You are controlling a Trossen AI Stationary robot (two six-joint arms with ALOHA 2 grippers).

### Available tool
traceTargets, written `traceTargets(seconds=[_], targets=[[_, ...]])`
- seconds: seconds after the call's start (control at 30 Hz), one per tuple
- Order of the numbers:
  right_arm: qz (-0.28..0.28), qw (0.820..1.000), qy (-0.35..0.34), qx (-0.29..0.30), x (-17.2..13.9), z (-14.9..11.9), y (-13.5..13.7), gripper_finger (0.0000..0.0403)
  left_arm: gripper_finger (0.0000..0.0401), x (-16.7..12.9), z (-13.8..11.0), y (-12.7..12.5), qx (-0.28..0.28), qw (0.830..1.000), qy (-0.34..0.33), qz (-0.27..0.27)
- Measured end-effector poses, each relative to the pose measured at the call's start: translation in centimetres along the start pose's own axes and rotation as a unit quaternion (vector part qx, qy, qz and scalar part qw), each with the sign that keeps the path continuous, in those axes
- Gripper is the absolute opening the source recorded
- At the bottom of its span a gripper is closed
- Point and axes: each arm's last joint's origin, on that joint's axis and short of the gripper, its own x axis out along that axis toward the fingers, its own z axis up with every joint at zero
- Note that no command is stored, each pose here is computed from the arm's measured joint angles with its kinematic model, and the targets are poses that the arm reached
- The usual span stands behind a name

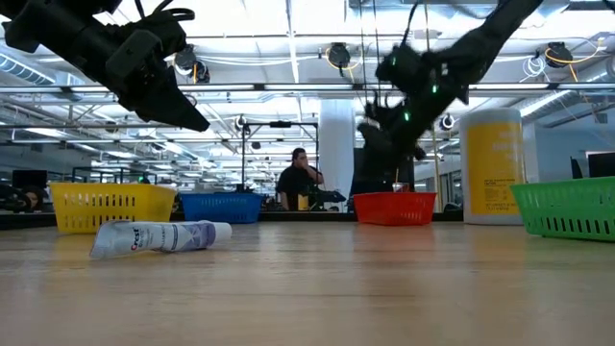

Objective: Pick & Place Travel size toiletries
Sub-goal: Put the white toothpaste into the red bin

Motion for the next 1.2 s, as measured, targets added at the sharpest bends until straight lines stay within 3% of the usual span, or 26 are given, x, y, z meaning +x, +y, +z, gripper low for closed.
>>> traceTargets(seconds=[0.1, 0.17, 0.23, 0.33, 0.47, 0.6, 0.73, 0.9, 1.2], targets=[[0.059, 0.996, -0.047, -0.051, -1.3, 0.5, 3.7, 0.0164, 0.0026, 0.0, 0.0, 0.0, 0.000, 1.000, 0.000, 0.000], [0.127, 0.985, -0.065, -0.102, -2.1, 0.1, 6.4, 0.0164, 0.0026, 0.0, 0.0, 0.0, 0.000, 1.000, 0.000, 0.000], [0.215, 0.959, -0.100, -0.158, -2.5, -0.4, 9.5, 0.0163, 0.0026, 0.0, 0.0, 0.0, 0.000, 1.000, 0.000, 0.000], [0.337, 0.906, -0.133, -0.219, -2.3, -2.4, 13.7, 0.0161, 0.0026, 0.0, 0.0, 0.0, -0.004, 1.000, -0.001, 0.003], [0.436, 0.855, -0.139, -0.243, -0.8, -3.7, 18.2, 0.0165, 0.0026, -0.1, 0.1, 0.2, -0.027, 1.000, -0.008, 0.015], [0.479, 0.826, -0.096, -0.279, 1.6, -4.1, 21.8, 0.0186, 0.0026, -0.5, 0.3, 0.3, -0.029, 0.999, -0.012, 0.014], [0.495, 0.809, -0.049, -0.314, 4.2, -4.7, 24.2, 0.0221, 0.0026, -0.7, 0.1, 0.5, -0.022, 1.000, 0.001, 0.019], [0.547, 0.761, -0.048, -0.345, 6.2, -5.7, 25.5, 0.0255, 0.0026, -0.8, -0.1, 0.6, -0.020, 0.999, 0.010, 0.023], [0.550, 0.746, -0.065, -0.370, 7.5, -7.2, 25.8, 0.0224, 0.0026, -0.7, -0.5, 0.8, -0.011, 0.999, 0.029, 0.032]])
